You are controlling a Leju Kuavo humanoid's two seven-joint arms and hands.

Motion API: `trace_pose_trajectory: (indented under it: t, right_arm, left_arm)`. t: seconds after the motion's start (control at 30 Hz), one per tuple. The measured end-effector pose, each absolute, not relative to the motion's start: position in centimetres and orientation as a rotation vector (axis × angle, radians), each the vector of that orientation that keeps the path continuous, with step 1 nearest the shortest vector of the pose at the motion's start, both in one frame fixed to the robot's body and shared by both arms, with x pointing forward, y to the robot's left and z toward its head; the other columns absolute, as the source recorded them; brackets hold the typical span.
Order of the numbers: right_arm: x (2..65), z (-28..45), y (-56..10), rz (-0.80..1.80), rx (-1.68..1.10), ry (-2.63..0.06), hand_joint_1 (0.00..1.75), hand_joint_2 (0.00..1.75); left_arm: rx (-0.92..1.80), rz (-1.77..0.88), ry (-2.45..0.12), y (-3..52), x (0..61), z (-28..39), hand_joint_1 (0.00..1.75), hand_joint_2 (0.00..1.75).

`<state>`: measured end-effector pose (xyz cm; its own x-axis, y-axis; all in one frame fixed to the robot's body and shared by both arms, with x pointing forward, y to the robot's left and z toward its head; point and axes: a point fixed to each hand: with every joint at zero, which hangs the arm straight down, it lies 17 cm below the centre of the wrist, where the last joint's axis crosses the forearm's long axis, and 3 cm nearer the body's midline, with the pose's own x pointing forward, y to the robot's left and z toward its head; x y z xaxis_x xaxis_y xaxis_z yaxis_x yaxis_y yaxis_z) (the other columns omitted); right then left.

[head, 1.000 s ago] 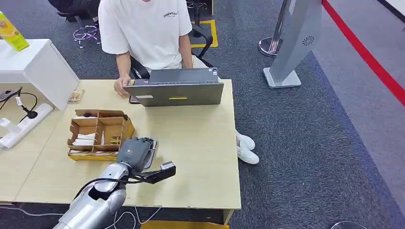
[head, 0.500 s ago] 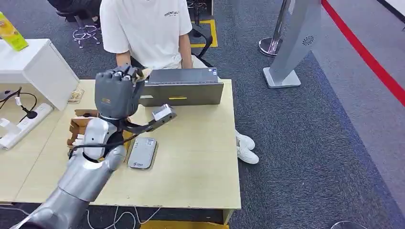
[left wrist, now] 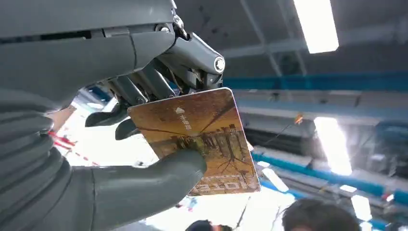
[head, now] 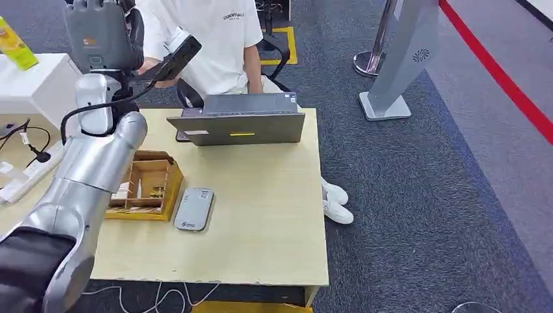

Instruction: Pass the card to the sensor for recognition and then transmit it.

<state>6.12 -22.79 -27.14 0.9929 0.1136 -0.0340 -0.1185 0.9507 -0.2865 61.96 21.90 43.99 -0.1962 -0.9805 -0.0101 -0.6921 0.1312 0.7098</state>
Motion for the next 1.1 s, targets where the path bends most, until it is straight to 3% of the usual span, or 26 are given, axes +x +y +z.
trace_pose_trajectory:
  t: [0.07,0.1,0.77,1.1]
  right_arm:
    - [6.1,-27.1,-22.8,0.119,-0.292,0.016,0.00,1.75]
    - [6.2,-27.1,-22.8,0.119,-0.292,0.015,0.00,1.75]
    - [6.1,-27.1,-22.9,0.107,-0.297,0.018,0.00,1.75]
    - [5.5,-27.1,-23.2,0.040,-0.311,0.052,0.00,1.75]
  left_arm:
    - [1.598,-0.835,-1.919,22.3,62.6,43.4,1.75,1.75]
    - [1.594,-0.843,-1.903,22.5,62.9,43.0,0.00,1.75]
    - [1.466,-0.946,-1.775,23.8,64.8,36.7,0.00,1.75]
    - [1.257,-1.037,-1.878,19.8,59.5,30.5,0.00,1.75]
